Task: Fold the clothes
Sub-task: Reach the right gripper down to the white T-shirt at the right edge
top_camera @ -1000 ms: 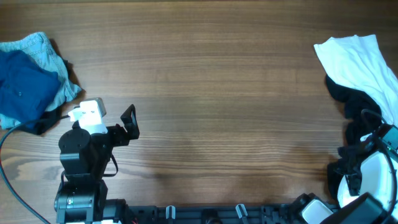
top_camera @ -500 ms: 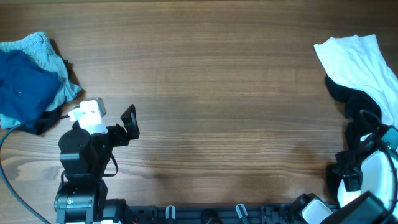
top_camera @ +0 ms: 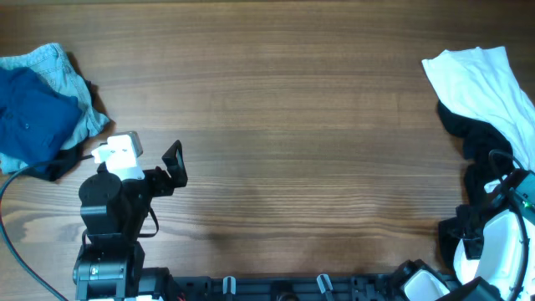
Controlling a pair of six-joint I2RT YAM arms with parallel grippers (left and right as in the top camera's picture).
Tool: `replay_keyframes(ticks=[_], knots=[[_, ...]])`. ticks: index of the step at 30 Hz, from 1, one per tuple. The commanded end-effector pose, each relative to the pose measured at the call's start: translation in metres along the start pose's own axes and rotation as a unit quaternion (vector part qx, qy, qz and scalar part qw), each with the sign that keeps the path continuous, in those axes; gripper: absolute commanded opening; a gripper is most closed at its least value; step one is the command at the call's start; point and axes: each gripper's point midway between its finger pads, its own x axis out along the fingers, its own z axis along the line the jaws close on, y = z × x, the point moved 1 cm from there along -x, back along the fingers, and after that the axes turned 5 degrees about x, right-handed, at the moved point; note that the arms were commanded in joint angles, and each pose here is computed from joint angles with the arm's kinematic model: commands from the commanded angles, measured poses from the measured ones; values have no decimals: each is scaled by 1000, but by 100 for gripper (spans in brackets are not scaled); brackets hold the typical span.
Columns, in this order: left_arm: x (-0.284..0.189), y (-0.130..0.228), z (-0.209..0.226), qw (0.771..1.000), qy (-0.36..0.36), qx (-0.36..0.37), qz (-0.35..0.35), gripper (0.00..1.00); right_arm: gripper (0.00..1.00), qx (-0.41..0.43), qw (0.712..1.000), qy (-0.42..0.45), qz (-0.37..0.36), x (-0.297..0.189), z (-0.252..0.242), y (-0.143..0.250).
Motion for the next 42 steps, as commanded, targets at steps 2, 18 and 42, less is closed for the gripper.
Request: replay_keyframes(ticks=[2,18,42], knots=[[-2,-8,-2,1000,5,-3,-8,100,34,14,1000,24,-2,5,-10,2],[-2,-8,-2,1000,5,-3,-9,100,47,20,999,48,13,4,-21,10],[-2,-8,-2,1000,5,-3,-9,100,4,-188,957,-212,68,-80,91,-17]])
